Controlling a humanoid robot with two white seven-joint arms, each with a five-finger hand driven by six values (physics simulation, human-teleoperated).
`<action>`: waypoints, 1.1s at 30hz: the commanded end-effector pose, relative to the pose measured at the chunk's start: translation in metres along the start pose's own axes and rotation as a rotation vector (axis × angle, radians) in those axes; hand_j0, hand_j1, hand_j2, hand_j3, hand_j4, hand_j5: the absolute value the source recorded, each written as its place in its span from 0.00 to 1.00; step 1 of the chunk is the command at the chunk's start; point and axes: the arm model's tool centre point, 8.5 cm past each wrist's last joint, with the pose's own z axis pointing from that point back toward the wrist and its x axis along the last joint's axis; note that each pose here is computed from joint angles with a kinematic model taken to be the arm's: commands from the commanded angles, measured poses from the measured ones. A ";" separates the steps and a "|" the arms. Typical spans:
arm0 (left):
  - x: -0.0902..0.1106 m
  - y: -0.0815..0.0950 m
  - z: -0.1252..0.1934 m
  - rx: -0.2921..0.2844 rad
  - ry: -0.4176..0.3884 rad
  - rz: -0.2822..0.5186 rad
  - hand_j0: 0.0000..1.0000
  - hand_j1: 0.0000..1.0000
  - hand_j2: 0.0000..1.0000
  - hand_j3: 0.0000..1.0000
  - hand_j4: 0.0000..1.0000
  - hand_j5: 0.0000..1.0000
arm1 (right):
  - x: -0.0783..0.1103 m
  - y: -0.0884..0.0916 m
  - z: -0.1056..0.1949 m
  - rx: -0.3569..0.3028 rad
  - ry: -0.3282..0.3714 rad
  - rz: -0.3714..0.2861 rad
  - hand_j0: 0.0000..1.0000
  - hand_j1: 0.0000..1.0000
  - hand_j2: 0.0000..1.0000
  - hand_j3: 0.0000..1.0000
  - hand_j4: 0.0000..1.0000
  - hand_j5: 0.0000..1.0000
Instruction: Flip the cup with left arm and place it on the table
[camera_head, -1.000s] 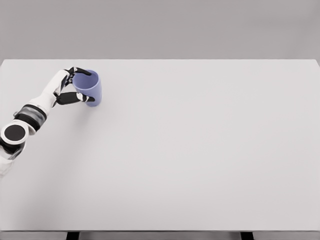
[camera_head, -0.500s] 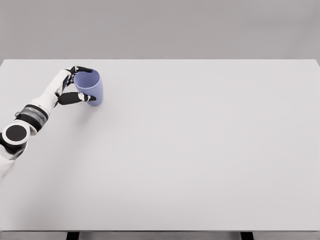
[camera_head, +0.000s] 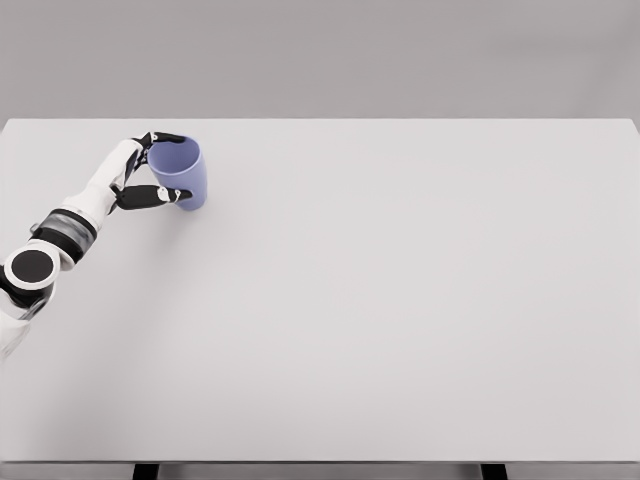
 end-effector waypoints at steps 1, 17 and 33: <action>0.001 0.001 0.000 0.000 -0.002 -0.003 0.84 0.84 0.84 0.84 0.84 0.84 | 0.000 0.000 0.000 0.001 0.001 0.000 1.00 1.00 1.00 1.00 1.00 1.00; -0.002 -0.002 0.001 -0.003 0.008 -0.002 0.85 0.85 0.85 0.85 0.85 0.85 | 0.000 0.000 0.000 0.000 0.001 0.000 1.00 1.00 1.00 1.00 1.00 1.00; 0.001 -0.001 0.002 -0.005 -0.001 -0.004 0.94 0.94 0.94 0.94 0.94 0.94 | 0.000 0.000 0.000 0.000 0.001 0.000 1.00 1.00 1.00 1.00 1.00 1.00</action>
